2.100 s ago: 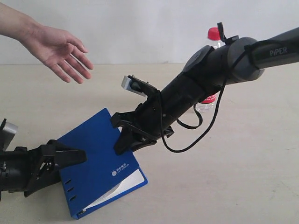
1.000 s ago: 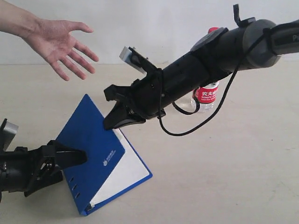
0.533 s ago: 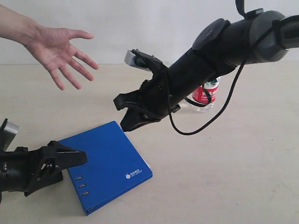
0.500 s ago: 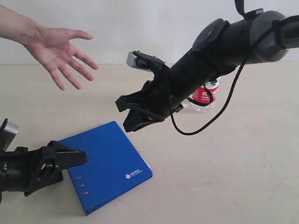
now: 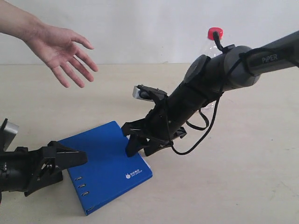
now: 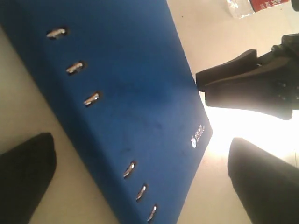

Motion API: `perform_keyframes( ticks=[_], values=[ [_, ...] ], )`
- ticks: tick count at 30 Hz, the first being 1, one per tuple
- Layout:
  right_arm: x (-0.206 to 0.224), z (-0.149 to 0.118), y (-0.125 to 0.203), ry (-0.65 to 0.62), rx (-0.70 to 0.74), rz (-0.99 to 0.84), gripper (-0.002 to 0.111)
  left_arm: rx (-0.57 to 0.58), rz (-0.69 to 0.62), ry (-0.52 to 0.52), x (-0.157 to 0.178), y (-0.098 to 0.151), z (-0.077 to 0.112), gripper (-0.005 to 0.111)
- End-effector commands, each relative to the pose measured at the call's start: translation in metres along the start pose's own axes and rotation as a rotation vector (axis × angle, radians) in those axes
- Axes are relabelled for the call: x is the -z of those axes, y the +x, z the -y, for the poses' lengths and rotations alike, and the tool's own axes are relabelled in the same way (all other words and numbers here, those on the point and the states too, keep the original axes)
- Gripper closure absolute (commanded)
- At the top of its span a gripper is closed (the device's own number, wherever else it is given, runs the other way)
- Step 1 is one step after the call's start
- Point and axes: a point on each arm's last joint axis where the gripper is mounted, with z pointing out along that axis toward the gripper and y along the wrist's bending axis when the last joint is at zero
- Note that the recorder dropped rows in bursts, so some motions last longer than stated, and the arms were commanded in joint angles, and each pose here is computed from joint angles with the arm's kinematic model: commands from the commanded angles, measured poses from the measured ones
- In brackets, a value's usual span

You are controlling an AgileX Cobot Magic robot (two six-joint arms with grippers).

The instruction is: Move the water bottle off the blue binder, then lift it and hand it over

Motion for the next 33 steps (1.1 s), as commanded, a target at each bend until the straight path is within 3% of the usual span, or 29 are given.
perform_keyframes(
  ticks=[1, 20, 25, 28, 33],
  values=[
    [0.001, -0.006, -0.001, -0.073, 0.011, -0.001, 0.058, 0.018, -0.062, -0.122, -0.001, 0.01, -0.014, 0.012],
    [0.024, -0.04, -0.001, -0.209, 0.11, 0.023, 0.058, 0.018, -0.061, -0.118, -0.001, 0.01, -0.014, 0.012],
    [0.02, -0.022, -0.005, 0.024, 0.054, 0.059, 0.058, 0.018, -0.061, -0.118, -0.001, 0.01, -0.014, 0.012],
    [0.02, -0.022, -0.004, 0.035, 0.045, 0.045, 0.058, 0.018, -0.061, -0.118, -0.001, 0.01, -0.014, 0.012],
    [-0.024, -0.012, 0.008, 0.021, 0.006, -0.053, 0.058, 0.018, -0.061, -0.118, -0.001, 0.01, -0.014, 0.012]
  ],
)
